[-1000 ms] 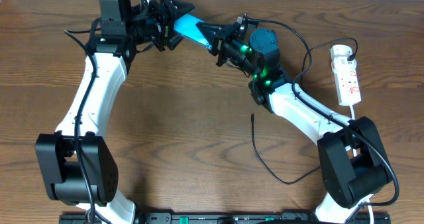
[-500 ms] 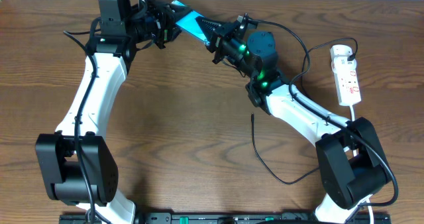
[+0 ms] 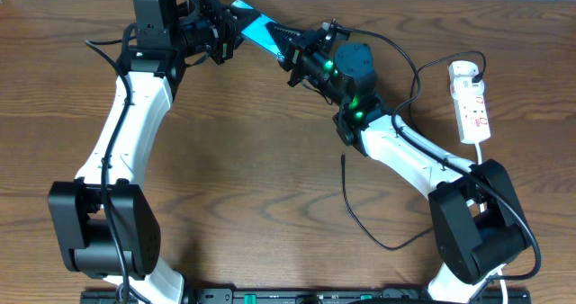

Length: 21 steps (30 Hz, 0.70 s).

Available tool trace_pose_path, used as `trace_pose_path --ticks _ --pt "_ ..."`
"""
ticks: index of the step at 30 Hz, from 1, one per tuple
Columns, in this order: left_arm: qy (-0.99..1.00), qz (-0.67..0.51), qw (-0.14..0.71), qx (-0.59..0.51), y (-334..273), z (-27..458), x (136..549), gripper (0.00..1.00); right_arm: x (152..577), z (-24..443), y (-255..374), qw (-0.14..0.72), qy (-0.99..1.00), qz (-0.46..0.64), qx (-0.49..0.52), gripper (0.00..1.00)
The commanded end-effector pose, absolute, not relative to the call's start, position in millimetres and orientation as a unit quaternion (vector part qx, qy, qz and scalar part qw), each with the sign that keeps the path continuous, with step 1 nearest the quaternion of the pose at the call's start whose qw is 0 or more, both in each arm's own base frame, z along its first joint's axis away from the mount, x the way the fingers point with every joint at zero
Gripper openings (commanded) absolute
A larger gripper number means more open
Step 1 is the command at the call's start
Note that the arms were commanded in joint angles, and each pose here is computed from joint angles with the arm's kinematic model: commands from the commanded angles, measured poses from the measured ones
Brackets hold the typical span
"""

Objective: Plug charger to phone and switch on socket

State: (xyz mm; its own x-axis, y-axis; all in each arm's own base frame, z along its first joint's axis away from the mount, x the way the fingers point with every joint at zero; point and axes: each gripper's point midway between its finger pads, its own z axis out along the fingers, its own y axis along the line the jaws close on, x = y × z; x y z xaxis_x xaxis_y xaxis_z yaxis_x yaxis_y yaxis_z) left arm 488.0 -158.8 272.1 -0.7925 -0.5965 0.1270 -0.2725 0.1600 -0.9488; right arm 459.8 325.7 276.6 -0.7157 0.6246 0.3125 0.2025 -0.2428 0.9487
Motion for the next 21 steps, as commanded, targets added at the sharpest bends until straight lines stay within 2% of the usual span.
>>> trace_pose_path --ticks 1,2,3,5,6,7,8,10,13,15,21 --pt "0.744 -0.586 0.147 -0.286 -160.1 285.4 485.9 0.07 443.3 289.9 344.7 0.134 0.605 0.722 0.307 0.01" --pt "0.744 -0.586 0.147 -0.286 -160.1 285.4 485.9 0.07 443.3 290.0 344.7 0.134 0.605 0.722 0.307 0.02" --pt "0.744 -0.586 0.147 -0.286 -160.0 285.3 485.9 0.07 443.3 290.0 344.6 0.134 0.605 0.722 0.308 0.18" --pt "0.744 -0.586 0.147 -0.286 -160.0 285.3 485.9 0.08 443.3 290.0 344.7 0.134 0.605 0.722 0.307 0.34" --pt "0.744 -0.586 0.147 -0.286 -160.0 285.4 486.0 0.07 443.3 290.1 344.6 0.134 0.605 0.723 0.307 0.50" --pt "0.744 -0.586 0.147 -0.286 -160.0 285.4 486.0 0.07 443.3 290.1 344.6 0.134 0.605 0.723 0.307 0.56" --pt "0.744 -0.586 0.147 -0.286 -160.0 285.4 486.0 0.07 443.3 290.1 344.6 0.134 0.605 0.723 0.307 0.69" --pt "0.744 -0.586 0.147 -0.286 -160.0 285.4 486.0 0.08 443.2 290.1 344.7 0.134 0.605 0.723 0.307 0.79" --pt "0.745 -0.585 0.148 -0.285 -159.9 285.4 486.0 0.07 443.1 290.3 344.7 0.134 0.605 0.723 0.307 0.99" --pt "0.745 -0.585 0.150 -0.284 -159.3 285.4 486.3 0.07 442.6 290.4 345.2 0.133 0.606 0.723 0.305 0.99" --pt "0.748 -0.579 0.172 -0.277 -140.0 284.9 490.4 0.07 445.4 307.8 330.7 0.243 0.627 0.718 0.181 0.99"
